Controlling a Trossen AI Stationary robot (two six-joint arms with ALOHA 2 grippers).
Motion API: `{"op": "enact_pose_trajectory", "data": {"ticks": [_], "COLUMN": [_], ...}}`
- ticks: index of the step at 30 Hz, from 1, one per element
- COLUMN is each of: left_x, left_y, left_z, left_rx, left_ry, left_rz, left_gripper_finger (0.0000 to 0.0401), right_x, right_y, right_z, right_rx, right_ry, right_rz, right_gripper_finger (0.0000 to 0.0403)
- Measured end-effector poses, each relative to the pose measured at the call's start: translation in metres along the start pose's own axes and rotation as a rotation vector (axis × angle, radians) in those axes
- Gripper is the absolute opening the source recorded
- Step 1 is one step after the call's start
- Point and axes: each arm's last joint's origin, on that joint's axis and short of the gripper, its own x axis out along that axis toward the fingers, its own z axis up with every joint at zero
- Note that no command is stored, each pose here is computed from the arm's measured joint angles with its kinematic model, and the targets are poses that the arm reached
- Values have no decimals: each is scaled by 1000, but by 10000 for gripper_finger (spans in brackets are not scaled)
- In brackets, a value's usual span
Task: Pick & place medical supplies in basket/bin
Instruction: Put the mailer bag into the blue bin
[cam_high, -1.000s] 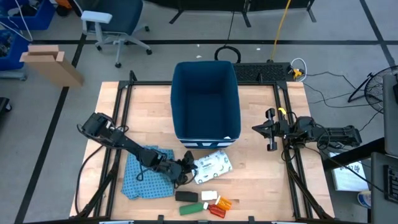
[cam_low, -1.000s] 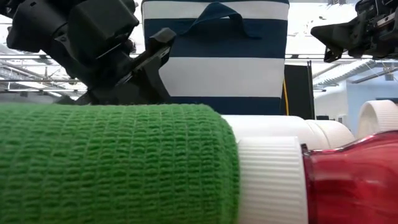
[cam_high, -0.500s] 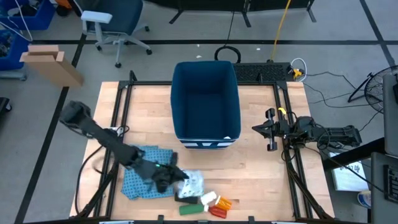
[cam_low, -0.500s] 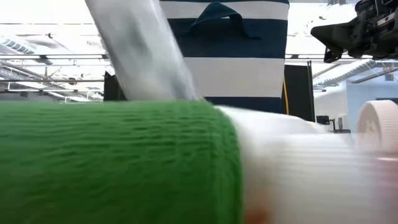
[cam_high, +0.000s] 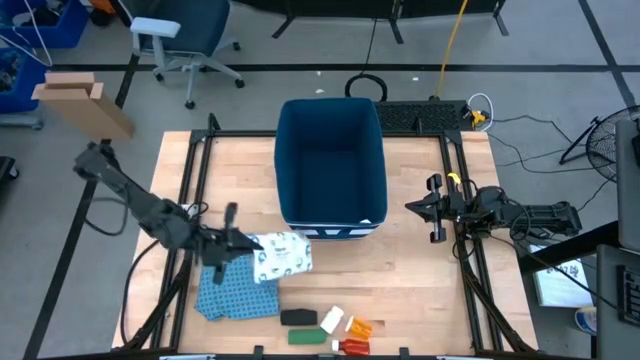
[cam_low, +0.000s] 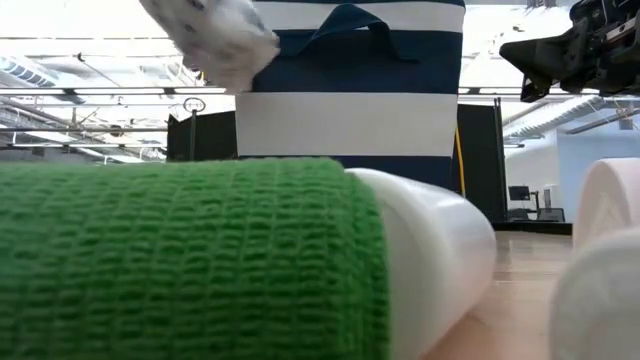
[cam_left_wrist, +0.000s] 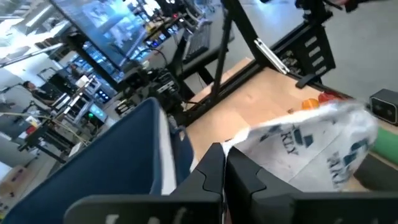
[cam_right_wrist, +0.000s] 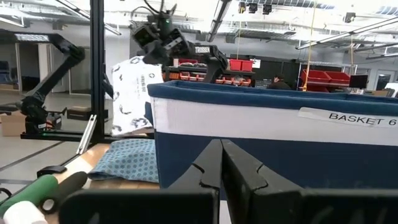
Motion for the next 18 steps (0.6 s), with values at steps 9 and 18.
{"op": "enact_pose_trajectory", "data": {"ticks": [9,18], "left_x": [-44,-74], "left_y": [5,7], "left_z": [-38,-75], "left_rx": [-106,-194], "left_ry": [-85,-199], "left_rz": [69,91], "left_gripper_finger": [1,0], "right_x": [0,0], "right_y": [0,0], "right_z": [0,-1], "right_rx": [52,52], "right_ry": [0,15], "right_rz": [0,1], "right_gripper_finger": [0,0]}}
